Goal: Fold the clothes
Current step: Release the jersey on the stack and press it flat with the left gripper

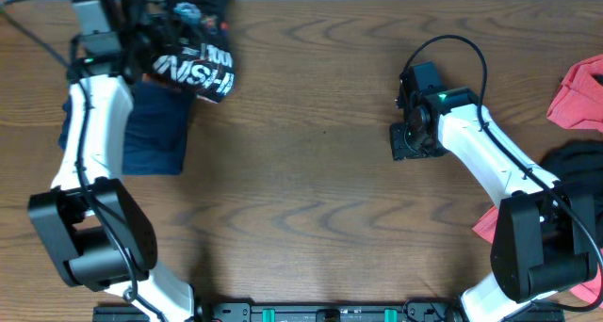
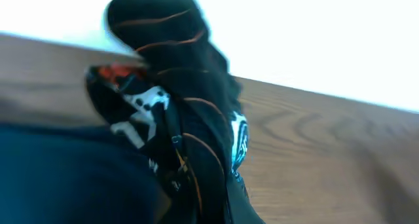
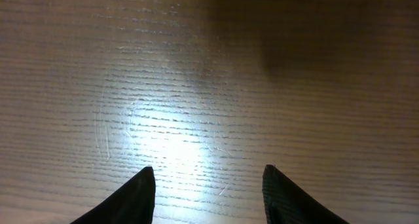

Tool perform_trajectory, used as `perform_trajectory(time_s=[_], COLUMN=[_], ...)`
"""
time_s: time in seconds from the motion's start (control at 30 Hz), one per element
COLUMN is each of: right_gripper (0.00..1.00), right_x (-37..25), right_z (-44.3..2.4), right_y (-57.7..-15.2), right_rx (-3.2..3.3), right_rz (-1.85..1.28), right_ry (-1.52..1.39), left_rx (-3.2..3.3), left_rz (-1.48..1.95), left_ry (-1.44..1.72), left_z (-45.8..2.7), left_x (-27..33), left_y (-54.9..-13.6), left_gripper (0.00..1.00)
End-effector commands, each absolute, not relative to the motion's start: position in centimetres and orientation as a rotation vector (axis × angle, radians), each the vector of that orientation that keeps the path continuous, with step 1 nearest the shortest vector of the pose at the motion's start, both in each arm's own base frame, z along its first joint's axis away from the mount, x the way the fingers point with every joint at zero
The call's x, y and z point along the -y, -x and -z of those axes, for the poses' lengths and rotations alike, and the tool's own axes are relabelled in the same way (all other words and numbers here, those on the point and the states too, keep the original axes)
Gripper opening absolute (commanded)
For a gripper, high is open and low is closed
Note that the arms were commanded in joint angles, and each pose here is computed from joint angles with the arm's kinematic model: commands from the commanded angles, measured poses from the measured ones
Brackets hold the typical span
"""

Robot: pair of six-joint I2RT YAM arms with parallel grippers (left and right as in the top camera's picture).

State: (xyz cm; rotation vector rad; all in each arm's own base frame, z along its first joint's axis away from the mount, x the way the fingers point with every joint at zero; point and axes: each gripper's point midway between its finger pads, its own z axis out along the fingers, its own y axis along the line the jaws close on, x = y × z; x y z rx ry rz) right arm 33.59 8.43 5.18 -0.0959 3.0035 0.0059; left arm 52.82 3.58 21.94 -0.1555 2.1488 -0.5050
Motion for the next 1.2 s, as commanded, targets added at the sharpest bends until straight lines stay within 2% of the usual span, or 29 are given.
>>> perform_trajectory(time_s=[0.0,0.7,0.83,1.0,1.17], right_gripper=[0.51,0.52,0.52,0.52,0.52], right_x=[-8.1,-7.3,-7.3,-7.1,-7.1], right_z=[-6.1,-6.1,-6.1,-6.1,-6.0], right_y=[-34.2,-34.6,-34.4,-34.3,-34.0], right_rx=[-2.975,-2.963,-2.970,-2.974,-2.987], right_rz=[0.000,0.027,0.029,0.030,0.035], right_ry=[0.064,0.039,0.038,0.034,0.035], left_rx=[-2.105,-2.150,-2.150,-2.099,-2.111], left_rz=[0.500,0.597,0.397,0.077,-0.109], left_ry=[0.287,0.432,0.563,0.742,0.923], left_z=[-23.6,-25.9,-24.9,-24.0,-19.6], left_x=[-5.8,-2.2,-5.1,-11.6,-18.4], left_y=[-52.9,-49.9,-49.9,-49.2,-48.0], left_gripper=[0.06,0.06,0.06,0.06,0.06])
